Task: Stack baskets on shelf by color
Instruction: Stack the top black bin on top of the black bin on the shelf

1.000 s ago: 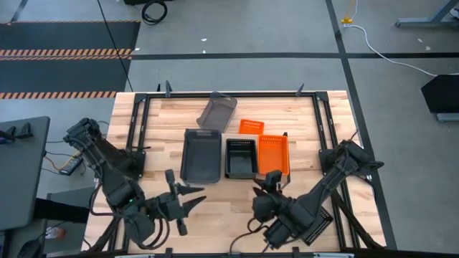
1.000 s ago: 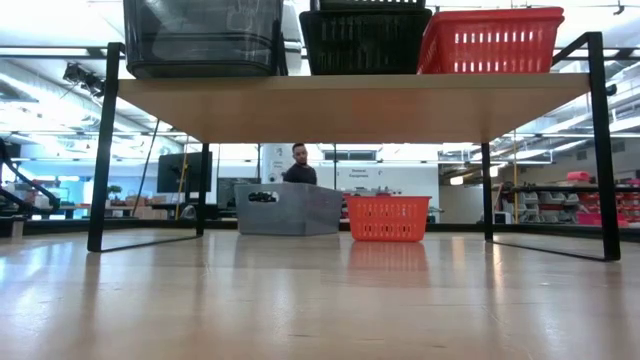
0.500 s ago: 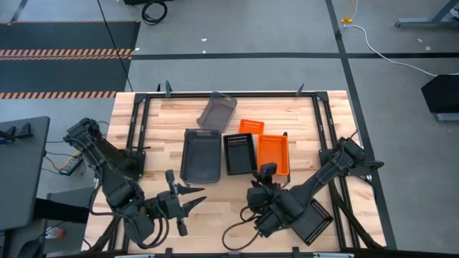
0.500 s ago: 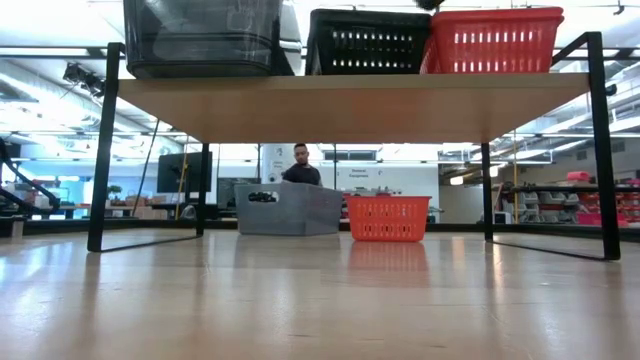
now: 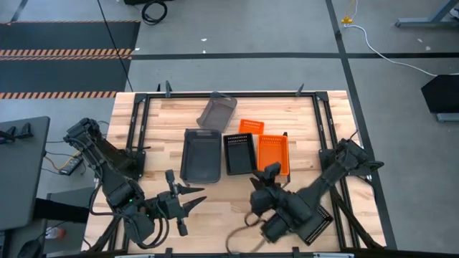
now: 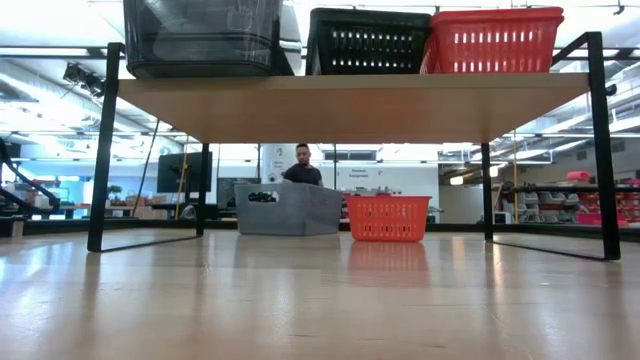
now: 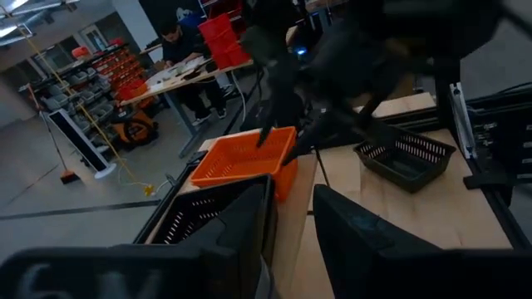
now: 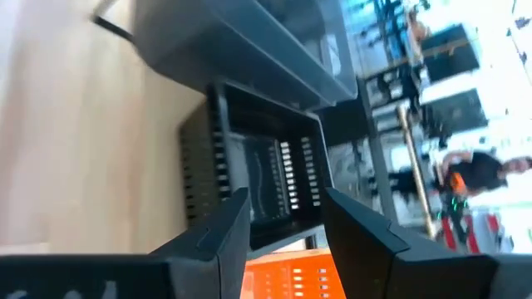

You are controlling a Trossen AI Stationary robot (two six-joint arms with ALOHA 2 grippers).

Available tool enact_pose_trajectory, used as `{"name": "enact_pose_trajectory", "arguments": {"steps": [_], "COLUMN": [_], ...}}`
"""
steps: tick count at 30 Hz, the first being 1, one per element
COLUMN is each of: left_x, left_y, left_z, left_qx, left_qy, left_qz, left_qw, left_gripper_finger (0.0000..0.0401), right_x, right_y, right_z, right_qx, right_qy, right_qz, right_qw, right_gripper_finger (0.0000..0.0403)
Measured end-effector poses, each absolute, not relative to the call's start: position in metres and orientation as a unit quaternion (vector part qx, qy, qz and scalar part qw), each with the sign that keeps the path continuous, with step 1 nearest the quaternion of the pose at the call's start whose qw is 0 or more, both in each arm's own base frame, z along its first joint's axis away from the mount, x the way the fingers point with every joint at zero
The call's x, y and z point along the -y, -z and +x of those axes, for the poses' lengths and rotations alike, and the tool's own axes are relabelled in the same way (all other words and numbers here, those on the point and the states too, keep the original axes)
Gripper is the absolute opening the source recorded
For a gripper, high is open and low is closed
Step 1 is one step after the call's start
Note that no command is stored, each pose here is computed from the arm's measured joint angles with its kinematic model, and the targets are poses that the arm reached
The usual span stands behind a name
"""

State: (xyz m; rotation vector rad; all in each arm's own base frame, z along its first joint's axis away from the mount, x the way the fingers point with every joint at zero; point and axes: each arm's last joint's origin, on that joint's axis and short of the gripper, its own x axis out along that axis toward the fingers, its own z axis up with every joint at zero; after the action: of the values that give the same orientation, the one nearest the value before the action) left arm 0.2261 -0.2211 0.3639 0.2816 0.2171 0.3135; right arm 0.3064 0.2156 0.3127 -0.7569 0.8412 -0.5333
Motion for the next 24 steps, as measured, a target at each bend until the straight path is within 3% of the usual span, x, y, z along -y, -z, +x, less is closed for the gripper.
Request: {"name": "enact_pose_trajectory", "arguments": {"steps": [9,16,24], "left_x": [0.221,0.221,0.221], "left_y": [-0.363,-0.363,-0.363], "left_z": [0.226,0.226,0.226], "left_qx": [-0.114,-0.114,-0.114], "left_qy": [-0.152,-0.152,-0.152], "left_qz": [0.167,0.168,0.168], "left_qw": [0.967,0.967,0.967], "left_gripper_finger": [0.0116,0.0116,0.0116], "right_x": [-0.176,-0.164,-0.174], "right_y": [-0.310,-0.306,-0.305], "right_z": [0.332,0.340,0.342], "right_qx": [-0.451,-0.516,-0.503], "right_qy": [0.268,0.227,0.196], "right_qz": [-0.294,-0.218,-0.219], "right_qw": [0.799,0.797,0.813], "right_gripper_finger": [0.0158,0.0158,0.0158]}}
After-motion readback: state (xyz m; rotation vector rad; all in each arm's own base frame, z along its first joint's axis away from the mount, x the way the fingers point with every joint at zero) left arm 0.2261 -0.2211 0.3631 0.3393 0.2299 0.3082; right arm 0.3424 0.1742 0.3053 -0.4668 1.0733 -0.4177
